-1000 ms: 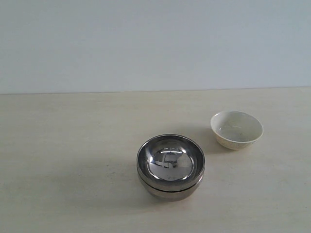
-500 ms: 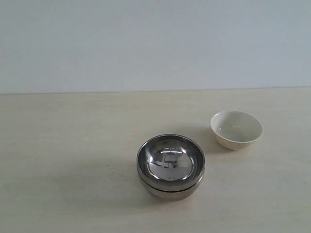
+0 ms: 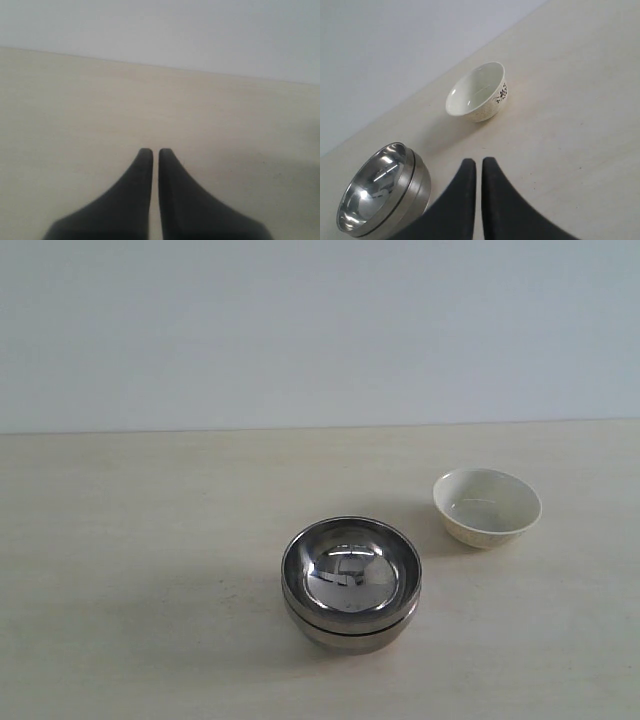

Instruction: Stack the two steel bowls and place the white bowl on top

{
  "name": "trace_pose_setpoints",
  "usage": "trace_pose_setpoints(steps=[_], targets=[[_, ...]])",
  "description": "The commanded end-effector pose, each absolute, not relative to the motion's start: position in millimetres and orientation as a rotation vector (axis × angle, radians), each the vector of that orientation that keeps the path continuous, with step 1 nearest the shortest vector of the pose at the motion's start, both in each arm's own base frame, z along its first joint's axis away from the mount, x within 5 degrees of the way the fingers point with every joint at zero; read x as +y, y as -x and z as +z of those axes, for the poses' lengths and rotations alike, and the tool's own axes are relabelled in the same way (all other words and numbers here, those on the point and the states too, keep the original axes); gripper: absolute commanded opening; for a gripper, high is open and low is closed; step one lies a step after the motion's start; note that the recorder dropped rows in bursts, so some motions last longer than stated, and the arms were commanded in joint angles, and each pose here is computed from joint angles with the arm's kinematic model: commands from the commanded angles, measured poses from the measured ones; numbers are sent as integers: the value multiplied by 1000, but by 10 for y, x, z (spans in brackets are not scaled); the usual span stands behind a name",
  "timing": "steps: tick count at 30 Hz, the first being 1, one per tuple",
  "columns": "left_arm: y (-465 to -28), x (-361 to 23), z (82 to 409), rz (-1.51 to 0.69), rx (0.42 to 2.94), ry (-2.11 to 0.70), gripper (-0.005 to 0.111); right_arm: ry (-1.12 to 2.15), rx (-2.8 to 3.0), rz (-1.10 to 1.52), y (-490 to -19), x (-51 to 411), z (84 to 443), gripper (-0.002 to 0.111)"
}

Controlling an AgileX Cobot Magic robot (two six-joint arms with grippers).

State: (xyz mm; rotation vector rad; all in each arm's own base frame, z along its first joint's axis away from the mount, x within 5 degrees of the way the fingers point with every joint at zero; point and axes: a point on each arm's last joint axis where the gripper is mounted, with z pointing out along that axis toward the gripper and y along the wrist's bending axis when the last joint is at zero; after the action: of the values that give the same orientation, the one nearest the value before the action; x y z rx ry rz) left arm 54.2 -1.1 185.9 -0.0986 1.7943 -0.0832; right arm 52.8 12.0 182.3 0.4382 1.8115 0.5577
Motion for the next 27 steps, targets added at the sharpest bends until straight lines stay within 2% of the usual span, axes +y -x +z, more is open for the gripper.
trace_pose_setpoints(steps=[1,27], targets=[[-543,-8,1856,-87,1786,112,4,-455,1793,572,-528,118,1836,0],[-543,-8,1856,-87,1786,112,4,-454,1720,574,-543,101,1896,0]])
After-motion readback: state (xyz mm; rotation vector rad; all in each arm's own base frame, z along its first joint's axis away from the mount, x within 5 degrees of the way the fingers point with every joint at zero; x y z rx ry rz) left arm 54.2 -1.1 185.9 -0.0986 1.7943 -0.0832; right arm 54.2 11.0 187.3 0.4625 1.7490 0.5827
